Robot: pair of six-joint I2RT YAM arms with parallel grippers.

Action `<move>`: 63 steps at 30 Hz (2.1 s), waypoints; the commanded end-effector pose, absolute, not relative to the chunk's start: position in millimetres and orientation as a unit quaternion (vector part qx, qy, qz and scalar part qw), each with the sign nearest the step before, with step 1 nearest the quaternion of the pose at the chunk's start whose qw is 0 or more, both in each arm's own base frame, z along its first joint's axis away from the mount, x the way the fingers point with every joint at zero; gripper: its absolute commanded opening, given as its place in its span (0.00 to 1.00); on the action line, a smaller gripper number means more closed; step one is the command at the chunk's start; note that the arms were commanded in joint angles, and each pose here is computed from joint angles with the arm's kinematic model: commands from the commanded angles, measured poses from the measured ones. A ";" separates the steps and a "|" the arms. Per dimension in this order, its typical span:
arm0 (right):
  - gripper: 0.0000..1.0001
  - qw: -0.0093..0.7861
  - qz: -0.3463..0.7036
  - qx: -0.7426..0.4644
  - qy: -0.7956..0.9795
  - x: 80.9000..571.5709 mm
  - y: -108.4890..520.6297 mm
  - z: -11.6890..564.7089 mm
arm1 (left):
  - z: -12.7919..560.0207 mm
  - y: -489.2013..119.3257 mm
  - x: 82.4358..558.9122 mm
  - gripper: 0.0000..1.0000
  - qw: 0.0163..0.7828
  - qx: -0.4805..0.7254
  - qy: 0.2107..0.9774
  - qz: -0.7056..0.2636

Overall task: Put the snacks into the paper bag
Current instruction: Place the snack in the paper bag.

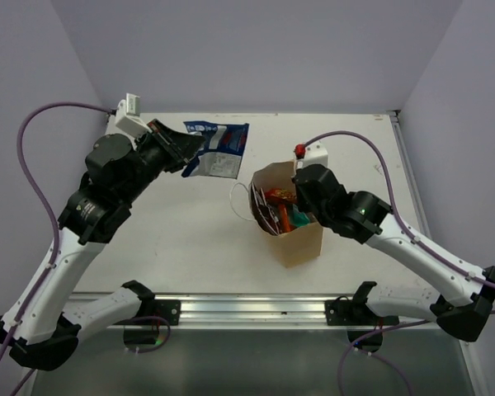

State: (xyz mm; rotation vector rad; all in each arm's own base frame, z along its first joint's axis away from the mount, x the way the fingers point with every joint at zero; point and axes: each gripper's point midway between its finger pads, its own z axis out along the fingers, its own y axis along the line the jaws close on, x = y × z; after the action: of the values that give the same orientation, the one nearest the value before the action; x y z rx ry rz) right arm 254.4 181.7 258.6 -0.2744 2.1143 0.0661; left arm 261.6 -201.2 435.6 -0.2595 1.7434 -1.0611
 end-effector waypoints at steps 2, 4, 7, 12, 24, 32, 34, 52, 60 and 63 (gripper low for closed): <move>0.00 0.497 0.041 -0.078 0.864 250.7 168.6 265.1 | 435.3 -131.8 275.4 0.00 0.598 -0.182 0.718 -0.306; 0.00 0.497 0.037 -0.073 0.864 250.1 163.4 263.4 | 426.5 -121.7 278.0 0.00 0.601 -0.194 0.721 -0.285; 0.00 0.499 0.039 -0.072 0.863 247.2 159.6 263.6 | 404.0 -125.6 283.5 0.00 0.582 -0.191 0.739 -0.281; 0.00 0.501 0.056 -0.077 0.860 242.1 160.3 268.1 | 378.4 -137.4 290.0 0.00 0.549 -0.188 0.755 -0.306; 0.00 0.507 0.062 -0.086 0.856 238.7 158.1 281.4 | 367.5 -151.8 304.6 0.00 0.516 -0.171 0.770 -0.334; 0.00 0.517 0.044 -0.065 0.852 239.3 145.4 283.6 | 359.0 -156.6 305.6 0.00 0.508 -0.165 0.772 -0.343; 0.00 0.519 0.044 -0.066 0.851 238.8 144.6 284.8 | 358.7 -161.4 302.7 0.00 0.500 -0.159 0.774 -0.355; 0.00 0.530 0.071 -0.084 0.841 238.4 153.6 291.9 | 444.4 -165.8 280.4 0.00 0.541 -0.115 0.726 -0.408; 0.00 0.527 0.090 -0.104 0.838 239.7 166.0 290.8 | 468.9 -182.2 279.1 0.00 0.538 -0.067 0.718 -0.436; 0.00 0.531 0.093 -0.107 0.835 239.9 167.2 292.8 | 480.3 -194.3 279.4 0.00 0.540 -0.009 0.718 -0.439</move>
State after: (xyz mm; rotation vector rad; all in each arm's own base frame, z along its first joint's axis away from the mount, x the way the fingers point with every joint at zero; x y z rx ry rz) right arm 232.8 156.0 269.4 -0.2732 2.0760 0.1431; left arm 289.2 -185.7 442.1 -0.1949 1.8025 -1.0058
